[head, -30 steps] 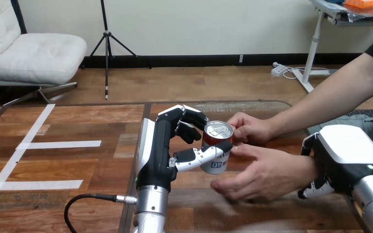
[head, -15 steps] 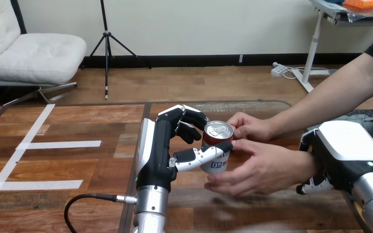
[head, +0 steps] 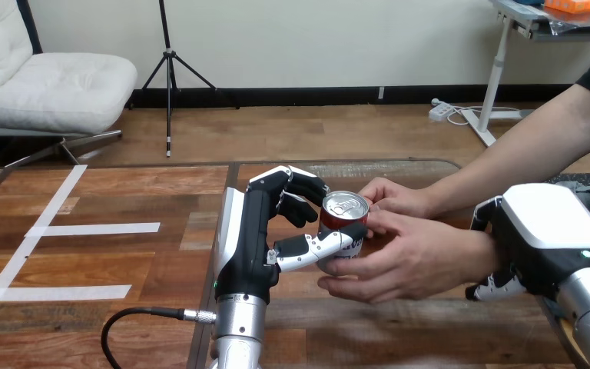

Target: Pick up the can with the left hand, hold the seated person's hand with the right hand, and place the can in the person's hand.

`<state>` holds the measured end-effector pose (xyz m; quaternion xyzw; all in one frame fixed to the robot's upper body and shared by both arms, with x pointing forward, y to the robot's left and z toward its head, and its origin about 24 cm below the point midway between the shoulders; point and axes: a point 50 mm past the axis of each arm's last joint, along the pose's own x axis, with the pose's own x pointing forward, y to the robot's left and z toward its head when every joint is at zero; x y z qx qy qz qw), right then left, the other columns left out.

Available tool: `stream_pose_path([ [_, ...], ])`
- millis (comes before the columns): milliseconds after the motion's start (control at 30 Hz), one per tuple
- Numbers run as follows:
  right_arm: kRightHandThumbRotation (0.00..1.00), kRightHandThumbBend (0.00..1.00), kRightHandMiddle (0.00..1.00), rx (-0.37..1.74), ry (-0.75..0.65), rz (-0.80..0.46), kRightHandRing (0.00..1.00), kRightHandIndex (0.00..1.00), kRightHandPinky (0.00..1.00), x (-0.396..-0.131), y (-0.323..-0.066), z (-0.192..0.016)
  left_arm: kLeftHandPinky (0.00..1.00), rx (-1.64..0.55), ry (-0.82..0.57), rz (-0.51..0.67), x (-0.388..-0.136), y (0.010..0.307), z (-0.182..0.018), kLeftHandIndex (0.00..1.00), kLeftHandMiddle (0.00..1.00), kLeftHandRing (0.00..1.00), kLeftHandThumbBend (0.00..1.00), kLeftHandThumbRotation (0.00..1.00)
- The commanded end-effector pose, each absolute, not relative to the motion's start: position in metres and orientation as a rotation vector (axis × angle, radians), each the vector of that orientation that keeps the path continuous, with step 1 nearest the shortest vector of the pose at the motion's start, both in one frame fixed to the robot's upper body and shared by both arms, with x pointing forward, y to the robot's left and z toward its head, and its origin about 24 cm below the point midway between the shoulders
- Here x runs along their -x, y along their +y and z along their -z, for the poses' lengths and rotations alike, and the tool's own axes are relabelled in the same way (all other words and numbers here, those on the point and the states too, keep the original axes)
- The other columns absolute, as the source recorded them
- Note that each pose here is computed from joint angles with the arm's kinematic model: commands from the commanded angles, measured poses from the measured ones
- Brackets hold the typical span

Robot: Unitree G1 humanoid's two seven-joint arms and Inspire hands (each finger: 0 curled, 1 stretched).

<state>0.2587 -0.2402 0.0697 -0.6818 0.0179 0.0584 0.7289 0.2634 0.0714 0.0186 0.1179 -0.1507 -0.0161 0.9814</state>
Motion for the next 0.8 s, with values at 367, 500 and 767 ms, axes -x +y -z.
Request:
stream_pose_path([
  [367,0.00,0.88,0.41,1.505,-0.004,-0.063,0.33,0.47,0.25,-0.2617,-0.2456,-0.0908,0.38,-0.162,-0.397,0.021,-0.2745,0.0579,-0.0440,0.46,0.43,0.41,0.53,0.00],
  [500,0.00,0.88,0.41,1.513,-0.008,-0.061,0.32,0.47,0.25,-0.2610,-0.2454,-0.0914,0.38,-0.156,-0.394,0.026,-0.2743,0.0571,-0.0438,0.46,0.43,0.41,0.53,0.00],
  [767,0.00,0.87,0.41,1.513,-0.009,-0.061,0.32,0.47,0.24,-0.2598,-0.2449,-0.0925,0.38,-0.157,-0.392,0.035,-0.2737,0.0529,-0.0438,0.46,0.43,0.41,0.53,0.00],
])
